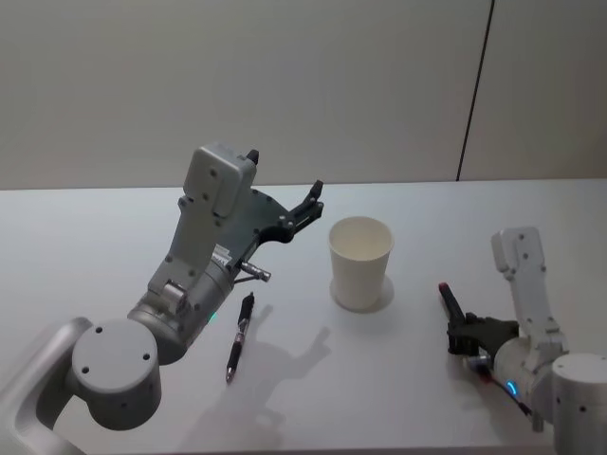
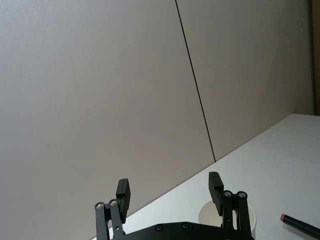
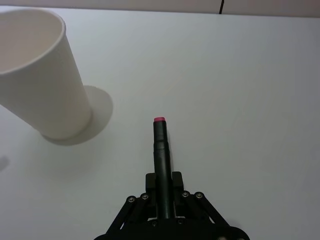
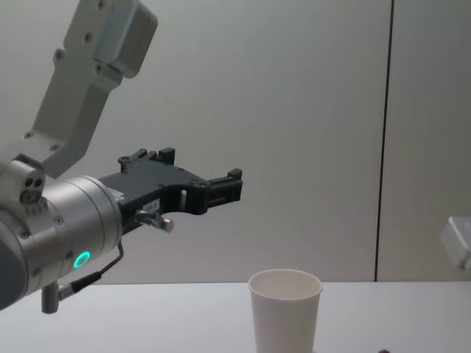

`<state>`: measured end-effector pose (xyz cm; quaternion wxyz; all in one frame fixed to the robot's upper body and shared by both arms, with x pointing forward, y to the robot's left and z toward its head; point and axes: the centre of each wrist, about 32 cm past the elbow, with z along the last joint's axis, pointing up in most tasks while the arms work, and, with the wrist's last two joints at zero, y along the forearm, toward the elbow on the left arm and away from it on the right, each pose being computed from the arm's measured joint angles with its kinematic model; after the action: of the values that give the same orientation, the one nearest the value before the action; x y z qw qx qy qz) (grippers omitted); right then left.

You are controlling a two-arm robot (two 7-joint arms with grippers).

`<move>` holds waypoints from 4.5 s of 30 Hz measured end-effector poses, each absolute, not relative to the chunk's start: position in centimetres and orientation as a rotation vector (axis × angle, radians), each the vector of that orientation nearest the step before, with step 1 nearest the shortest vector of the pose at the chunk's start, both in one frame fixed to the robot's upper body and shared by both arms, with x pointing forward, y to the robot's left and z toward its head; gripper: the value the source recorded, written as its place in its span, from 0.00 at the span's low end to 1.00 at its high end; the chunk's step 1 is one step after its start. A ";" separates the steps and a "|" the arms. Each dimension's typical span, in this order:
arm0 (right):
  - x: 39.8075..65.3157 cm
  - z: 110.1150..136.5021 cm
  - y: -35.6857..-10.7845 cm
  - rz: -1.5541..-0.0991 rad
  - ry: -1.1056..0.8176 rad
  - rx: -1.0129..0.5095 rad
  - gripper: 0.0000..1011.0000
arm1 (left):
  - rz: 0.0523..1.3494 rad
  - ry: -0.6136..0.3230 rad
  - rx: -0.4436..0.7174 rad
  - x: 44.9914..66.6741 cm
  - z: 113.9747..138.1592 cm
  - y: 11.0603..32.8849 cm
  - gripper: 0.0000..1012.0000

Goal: Place the pen into the pen holder.

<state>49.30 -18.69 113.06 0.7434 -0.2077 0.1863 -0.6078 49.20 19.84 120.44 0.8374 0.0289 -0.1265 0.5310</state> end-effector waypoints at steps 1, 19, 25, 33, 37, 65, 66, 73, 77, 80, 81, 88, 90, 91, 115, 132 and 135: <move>49.3 113.1 -18.7 -1.333 0.402 -0.450 0.18 | 1.124 -0.268 0.061 49.2 120.4 19.8 0.99; 47.9 114.2 -19.1 -1.322 0.223 -0.281 0.18 | 1.124 -0.268 0.061 49.2 120.4 19.8 0.99; 47.6 114.5 -19.2 -1.308 0.156 -0.227 0.18 | 1.124 -0.268 0.061 49.2 120.4 19.8 0.99; 47.6 114.8 -19.0 -1.274 0.041 -0.141 0.18 | 1.124 -0.268 0.061 49.2 120.4 19.8 0.99; 47.8 115.0 -18.9 -1.256 -0.015 -0.102 0.18 | 1.124 -0.268 0.061 49.2 120.4 19.8 0.99; 53.5 115.2 -16.1 -1.125 -0.284 0.011 0.18 | 1.124 -0.268 0.061 49.2 120.4 19.8 0.99; 53.6 115.1 -16.1 -1.121 -0.286 0.011 0.18 | 1.124 -0.268 0.061 49.2 120.4 19.8 0.99; 54.6 114.8 -15.5 -1.087 -0.294 0.011 0.18 | 1.124 -0.268 0.061 49.2 120.4 19.8 0.99; 55.1 114.5 -15.1 -1.068 -0.293 0.008 0.18 | 1.124 -0.268 0.061 49.2 120.4 19.8 0.99; 55.4 114.4 -15.0 -1.060 -0.293 0.007 0.18 | 1.124 -0.268 0.061 49.2 120.4 19.8 0.99; 55.5 114.3 -14.9 -1.055 -0.292 0.006 0.18 | 1.124 -0.268 0.061 49.2 120.4 19.8 0.99; 56.2 113.7 -14.6 -1.037 -0.285 -0.001 0.18 | 1.124 -0.268 0.061 49.2 120.4 19.8 0.99; 56.5 113.6 -14.5 -1.031 -0.284 -0.002 0.18 | 1.124 -0.268 0.061 49.2 120.4 19.8 0.99; 56.5 113.5 -14.5 -1.029 -0.284 -0.002 0.18 | 1.124 -0.268 0.061 49.2 120.4 19.8 0.99; 58.0 112.4 -13.8 -0.994 -0.274 -0.001 0.18 | 1.124 -0.268 0.061 49.2 120.4 19.8 0.99; 58.6 111.8 -13.6 -0.988 -0.268 -0.024 0.31 | 1.124 -0.268 0.061 49.2 120.4 19.8 0.99; 58.7 111.7 -13.6 -0.987 -0.267 -0.025 0.37 | 1.124 -0.268 0.061 49.2 120.4 19.8 0.99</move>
<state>58.66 -13.55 111.73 0.8720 -0.0119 -0.1277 -0.4724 49.20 19.84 120.44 0.8373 0.0289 -0.1265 0.5311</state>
